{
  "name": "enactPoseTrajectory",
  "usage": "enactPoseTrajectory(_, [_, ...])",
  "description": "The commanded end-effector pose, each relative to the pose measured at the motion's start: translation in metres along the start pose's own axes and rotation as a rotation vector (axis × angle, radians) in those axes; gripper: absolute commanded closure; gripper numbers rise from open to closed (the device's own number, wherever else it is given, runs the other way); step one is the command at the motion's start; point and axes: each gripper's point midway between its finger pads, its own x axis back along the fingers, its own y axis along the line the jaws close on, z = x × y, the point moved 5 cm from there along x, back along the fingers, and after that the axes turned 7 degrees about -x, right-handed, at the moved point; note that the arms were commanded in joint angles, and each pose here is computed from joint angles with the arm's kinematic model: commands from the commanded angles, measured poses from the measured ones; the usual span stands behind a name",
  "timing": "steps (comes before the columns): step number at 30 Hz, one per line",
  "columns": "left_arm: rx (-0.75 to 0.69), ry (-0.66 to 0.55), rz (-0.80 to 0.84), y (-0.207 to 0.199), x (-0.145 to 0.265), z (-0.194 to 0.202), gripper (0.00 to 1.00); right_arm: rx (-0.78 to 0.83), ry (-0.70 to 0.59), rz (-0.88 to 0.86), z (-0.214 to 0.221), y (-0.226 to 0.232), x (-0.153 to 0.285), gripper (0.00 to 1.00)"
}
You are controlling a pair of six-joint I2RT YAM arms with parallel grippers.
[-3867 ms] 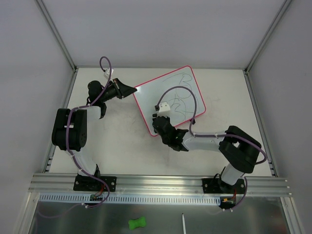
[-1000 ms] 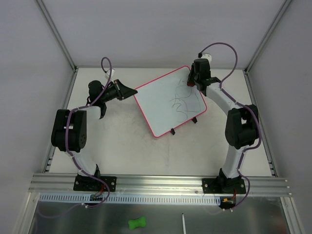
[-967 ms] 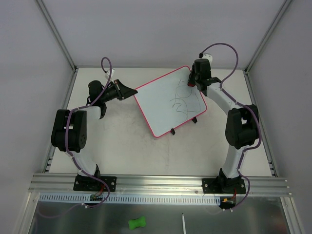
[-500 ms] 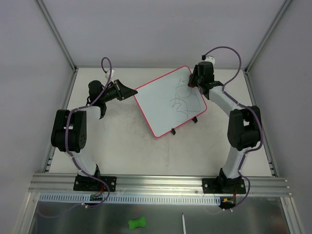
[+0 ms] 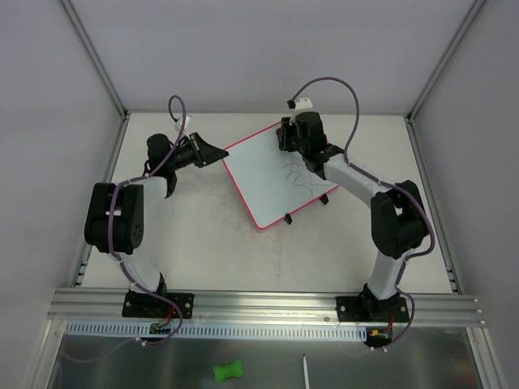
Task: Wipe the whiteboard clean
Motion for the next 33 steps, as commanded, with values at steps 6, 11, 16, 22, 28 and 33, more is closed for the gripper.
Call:
enactPoseTrajectory(6, [-0.101, 0.015, 0.049, -0.014, 0.001, 0.001, 1.00, -0.098, 0.003, 0.061, -0.001, -0.010, 0.005, 1.00])
enactPoseTrajectory(11, [-0.102, 0.012, 0.047, -0.014, 0.001, 0.001, 1.00, -0.355, 0.004, 0.243, 0.023, -0.064, 0.017, 1.00])
enactPoseTrajectory(16, [-0.102, 0.012, 0.045, -0.014, 0.001, 0.001, 1.00, -0.507, -0.034, 0.410, 0.041, -0.102, 0.033, 1.00])
enactPoseTrajectory(22, [-0.105, 0.011, 0.045, -0.014, 0.002, 0.001, 1.00, -0.614, -0.061, 0.535, 0.066, -0.126, 0.054, 1.00])
enactPoseTrajectory(28, [-0.105, 0.009, 0.045, -0.015, 0.002, 0.000, 1.00, -0.680, -0.070, 0.601, 0.086, -0.135, 0.070, 1.00])
enactPoseTrajectory(33, [-0.106, 0.009, 0.045, -0.016, 0.002, 0.000, 1.00, -0.765, -0.043, 0.623, 0.101, -0.145, 0.073, 1.00])
